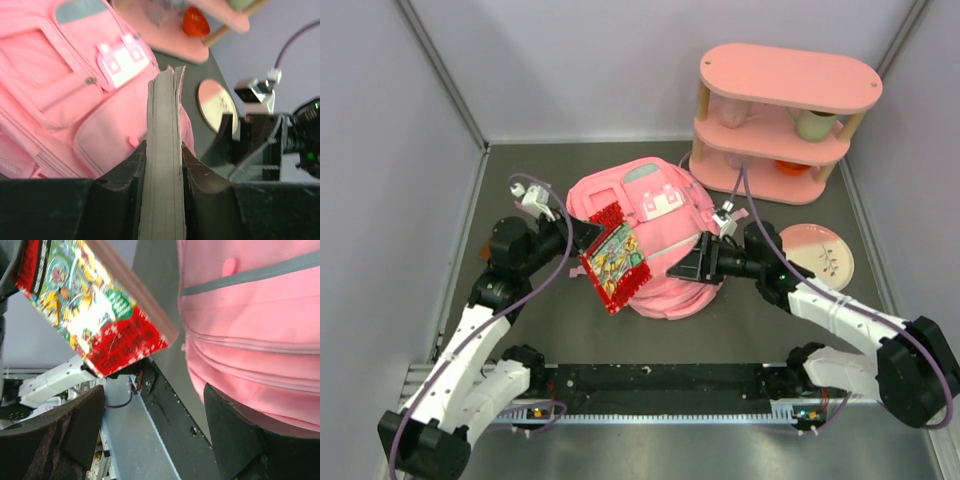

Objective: Pack the student bag
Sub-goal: Pick up the book from the center of the board, then place the book in the student bag.

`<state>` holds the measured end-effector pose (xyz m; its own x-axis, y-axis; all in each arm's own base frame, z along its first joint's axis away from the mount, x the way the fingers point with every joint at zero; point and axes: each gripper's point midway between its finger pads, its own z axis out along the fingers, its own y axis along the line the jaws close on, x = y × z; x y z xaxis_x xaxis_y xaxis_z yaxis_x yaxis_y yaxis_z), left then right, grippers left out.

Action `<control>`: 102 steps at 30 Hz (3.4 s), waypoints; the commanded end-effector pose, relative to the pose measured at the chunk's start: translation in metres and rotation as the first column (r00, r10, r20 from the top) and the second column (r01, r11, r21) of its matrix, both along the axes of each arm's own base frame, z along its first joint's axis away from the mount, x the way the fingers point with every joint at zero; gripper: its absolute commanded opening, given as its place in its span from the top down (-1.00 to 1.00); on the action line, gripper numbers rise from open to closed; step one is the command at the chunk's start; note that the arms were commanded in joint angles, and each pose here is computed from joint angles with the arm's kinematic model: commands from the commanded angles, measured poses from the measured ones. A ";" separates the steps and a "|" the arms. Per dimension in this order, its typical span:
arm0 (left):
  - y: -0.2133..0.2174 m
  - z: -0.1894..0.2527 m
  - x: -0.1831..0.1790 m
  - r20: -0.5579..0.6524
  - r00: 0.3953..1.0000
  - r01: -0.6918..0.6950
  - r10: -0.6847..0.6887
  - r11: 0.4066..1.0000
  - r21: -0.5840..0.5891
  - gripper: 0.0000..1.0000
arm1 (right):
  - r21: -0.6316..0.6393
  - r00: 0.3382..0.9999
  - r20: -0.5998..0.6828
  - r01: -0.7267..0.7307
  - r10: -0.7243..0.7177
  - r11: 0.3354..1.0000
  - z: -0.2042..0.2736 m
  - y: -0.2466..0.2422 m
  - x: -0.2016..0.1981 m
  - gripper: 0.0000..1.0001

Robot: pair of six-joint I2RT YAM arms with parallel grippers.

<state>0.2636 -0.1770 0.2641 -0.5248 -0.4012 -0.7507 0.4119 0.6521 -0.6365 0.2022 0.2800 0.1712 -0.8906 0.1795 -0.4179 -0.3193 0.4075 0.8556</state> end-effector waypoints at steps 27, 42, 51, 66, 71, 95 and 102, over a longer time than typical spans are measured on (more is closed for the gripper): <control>0.012 0.094 -0.011 0.271 0.950 0.017 0.154 0.842 -0.539 1.00 | 0.570 0.996 -0.075 0.002 0.049 0.822 0.090 0.081 0.010 -0.98; 0.005 0.067 0.001 0.210 0.969 -0.024 0.127 0.901 -0.433 0.19 | 0.610 1.000 -0.006 -0.001 0.006 0.793 0.102 0.070 0.006 1.00; 0.033 0.009 0.013 0.084 0.973 -0.216 0.215 0.976 0.004 -0.97 | 0.082 0.907 0.082 0.407 -0.413 0.910 0.041 -0.012 0.027 1.00; -0.052 -0.011 -0.001 0.150 0.982 0.040 -0.118 0.894 0.447 -0.97 | -0.062 0.435 0.327 0.896 -0.839 0.440 0.068 -0.199 0.014 1.00; -0.119 -0.038 -0.035 0.091 0.905 0.293 -0.415 0.763 0.576 -0.82 | -0.052 0.336 0.382 0.938 -0.861 0.343 0.083 -0.231 0.005 1.00; -0.192 -0.134 -0.084 -0.254 0.674 0.683 -0.694 0.455 0.572 -0.15 | -0.058 0.313 0.359 0.948 -0.879 0.314 0.082 -0.240 -0.001 1.00; -0.185 -0.159 -0.074 -0.331 0.709 0.662 -0.622 0.426 0.617 0.02 | -0.072 0.334 0.352 0.941 -0.875 0.330 0.078 -0.235 0.000 1.00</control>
<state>0.1798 -0.3596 0.1039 -0.4554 0.6386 -0.6204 0.8832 0.4116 -0.2246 0.1976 0.0436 0.2246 -0.1661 0.6362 -0.7534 0.2560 0.7657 0.5901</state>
